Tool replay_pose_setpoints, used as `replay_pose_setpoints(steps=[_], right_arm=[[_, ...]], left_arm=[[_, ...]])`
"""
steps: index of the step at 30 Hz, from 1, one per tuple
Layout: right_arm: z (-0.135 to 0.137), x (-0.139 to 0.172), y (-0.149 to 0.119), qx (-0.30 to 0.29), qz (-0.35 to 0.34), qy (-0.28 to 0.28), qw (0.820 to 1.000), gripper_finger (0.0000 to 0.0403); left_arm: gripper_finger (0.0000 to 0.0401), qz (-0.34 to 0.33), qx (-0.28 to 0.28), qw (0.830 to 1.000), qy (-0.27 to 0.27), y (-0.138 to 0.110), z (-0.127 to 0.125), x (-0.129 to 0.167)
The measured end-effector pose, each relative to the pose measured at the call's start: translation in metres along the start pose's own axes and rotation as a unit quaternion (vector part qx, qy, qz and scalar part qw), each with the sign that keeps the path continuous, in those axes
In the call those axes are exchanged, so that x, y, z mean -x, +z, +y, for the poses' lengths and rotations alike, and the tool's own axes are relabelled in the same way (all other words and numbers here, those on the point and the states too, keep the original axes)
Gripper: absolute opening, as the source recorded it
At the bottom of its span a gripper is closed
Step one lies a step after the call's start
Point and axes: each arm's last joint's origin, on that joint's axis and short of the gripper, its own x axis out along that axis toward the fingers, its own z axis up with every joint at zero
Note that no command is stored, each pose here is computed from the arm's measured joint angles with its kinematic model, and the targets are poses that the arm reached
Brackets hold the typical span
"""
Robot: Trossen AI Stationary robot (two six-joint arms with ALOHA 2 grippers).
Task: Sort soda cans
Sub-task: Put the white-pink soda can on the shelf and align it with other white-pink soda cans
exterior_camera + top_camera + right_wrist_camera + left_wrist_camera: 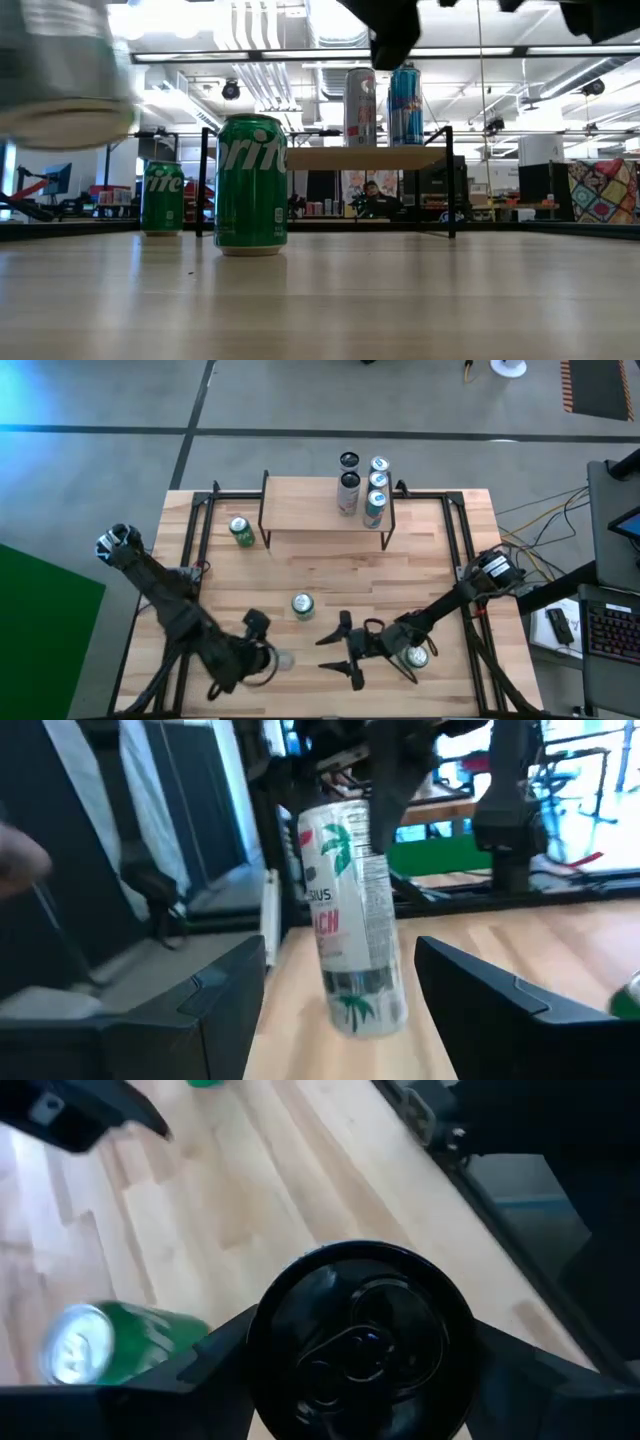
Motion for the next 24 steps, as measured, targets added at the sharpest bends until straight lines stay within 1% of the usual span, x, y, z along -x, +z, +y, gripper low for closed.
replay_pose_setpoints(steps=[5, 8, 11, 13, 15, 19, 24], right_arm=[[-0.011, -0.009, 0.002, 0.04, 0.031, -0.022, 0.998, 0.0275], [-0.014, -0.012, 0.007, 0.053, 0.043, -0.028, 0.997, 0.0303], [-0.016, -0.013, 0.007, 0.055, 0.072, -0.028, 0.995, 0.0334], [-0.019, -0.016, 0.007, 0.042, 0.09, -0.017, 0.995, 0.0351], [-0.023, -0.02, 0.011, 0.015, 0.096, -0.002, 0.995, 0.0362], [-0.035, -0.027, 0.015, -0.002, 0.109, -0.01, 0.994, 0.0365], [-0.041, -0.031, 0.018, -0.015, 0.122, 0.035, 0.992, 0.0366]], left_arm=[[0.0254, -0.034, -0.031, 0.999, -0.021, 0.012, 0.026, -0.01], [0.0254, -0.052, -0.042, 0.997, -0.033, 0.016, 0.039, -0.013], [0.0254, -0.055, -0.048, 0.997, -0.03, 0.017, 0.049, -0.015], [0.0254, -0.064, -0.05, 0.996, -0.024, 0.019, 0.055, -0.016], [0.0254, -0.062, -0.052, 0.997, -0.02, 0.019, 0.059, -0.017], [0.0254, -0.057, -0.06, 0.996, -0.032, 0.019, 0.064, -0.024], [0.0254, -0.06, -0.086, 0.994, -0.03, 0.024, 0.067, -0.028]])
